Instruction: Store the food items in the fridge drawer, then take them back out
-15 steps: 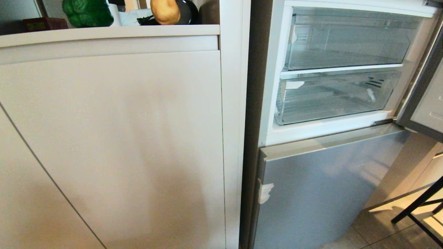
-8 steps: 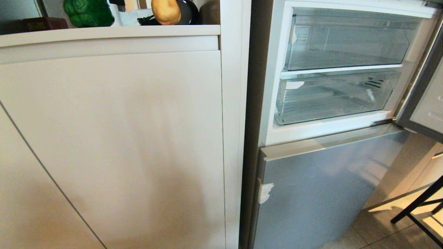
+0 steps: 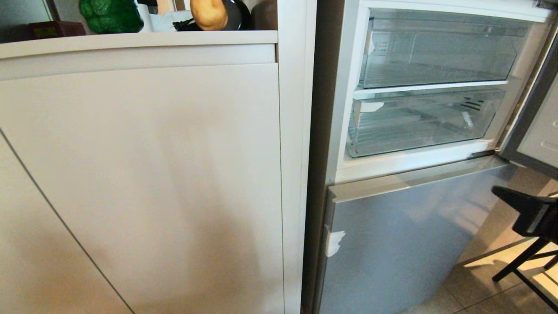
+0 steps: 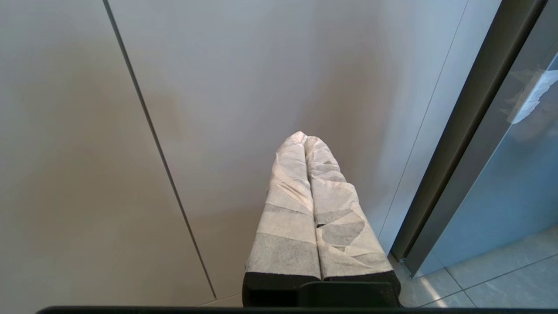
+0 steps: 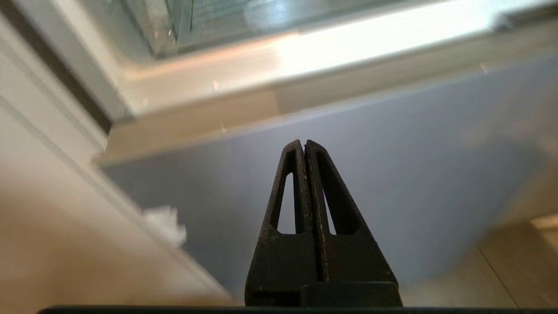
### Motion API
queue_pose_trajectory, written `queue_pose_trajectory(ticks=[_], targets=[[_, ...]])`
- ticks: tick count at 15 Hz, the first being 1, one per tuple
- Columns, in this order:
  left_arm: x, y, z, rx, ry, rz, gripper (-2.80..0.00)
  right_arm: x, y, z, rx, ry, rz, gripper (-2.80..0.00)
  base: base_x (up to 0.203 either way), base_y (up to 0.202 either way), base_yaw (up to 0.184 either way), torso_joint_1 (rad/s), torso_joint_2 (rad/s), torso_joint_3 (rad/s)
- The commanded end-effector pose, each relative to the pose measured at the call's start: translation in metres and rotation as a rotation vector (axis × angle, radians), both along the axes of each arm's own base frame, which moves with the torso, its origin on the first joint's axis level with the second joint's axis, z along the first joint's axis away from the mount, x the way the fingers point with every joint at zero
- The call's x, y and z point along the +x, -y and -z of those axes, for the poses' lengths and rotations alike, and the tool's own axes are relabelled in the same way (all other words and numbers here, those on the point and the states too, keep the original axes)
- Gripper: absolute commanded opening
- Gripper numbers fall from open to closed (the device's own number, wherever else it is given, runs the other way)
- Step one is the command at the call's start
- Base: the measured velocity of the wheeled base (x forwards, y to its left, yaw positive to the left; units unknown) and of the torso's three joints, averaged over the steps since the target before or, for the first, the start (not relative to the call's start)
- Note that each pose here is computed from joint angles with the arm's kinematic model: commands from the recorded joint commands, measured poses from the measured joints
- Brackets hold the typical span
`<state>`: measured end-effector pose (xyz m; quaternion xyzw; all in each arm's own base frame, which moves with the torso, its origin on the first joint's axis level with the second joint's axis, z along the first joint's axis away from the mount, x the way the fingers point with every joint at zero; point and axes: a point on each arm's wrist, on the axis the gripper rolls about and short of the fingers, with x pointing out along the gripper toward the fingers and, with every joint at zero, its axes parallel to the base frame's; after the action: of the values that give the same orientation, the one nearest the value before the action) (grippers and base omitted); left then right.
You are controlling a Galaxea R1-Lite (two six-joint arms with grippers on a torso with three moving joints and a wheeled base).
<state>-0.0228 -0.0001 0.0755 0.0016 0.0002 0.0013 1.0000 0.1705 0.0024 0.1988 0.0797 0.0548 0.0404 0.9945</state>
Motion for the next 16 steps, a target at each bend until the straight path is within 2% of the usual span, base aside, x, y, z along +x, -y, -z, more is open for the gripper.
queue_pose_trajectory(ticks=[1,8,11,16], targets=[[0.0,0.0,0.0,0.0,0.0,-0.001,-2.8,0.043,0.0,0.024,0.003,-0.045,-0.009,-2.8,0.0,0.0,0.0,0.0,0.0,0.0],[0.0,0.0,0.0,0.0,0.0,-0.001,-2.8,0.108,-0.002,0.053,-0.005,0.206,-0.066,-2.8,0.0,0.0,0.0,0.0,0.0,0.0],[0.0,0.0,0.0,0.0,0.0,-0.001,-2.8,0.126,-0.003,0.062,-0.011,0.221,-0.094,-2.8,0.0,0.0,0.0,0.0,0.0,0.0],[0.0,0.0,0.0,0.0,0.0,-0.001,-2.8,0.154,0.0,0.052,-0.02,0.299,-0.078,-2.8,0.0,0.0,0.0,0.0,0.0,0.0]])
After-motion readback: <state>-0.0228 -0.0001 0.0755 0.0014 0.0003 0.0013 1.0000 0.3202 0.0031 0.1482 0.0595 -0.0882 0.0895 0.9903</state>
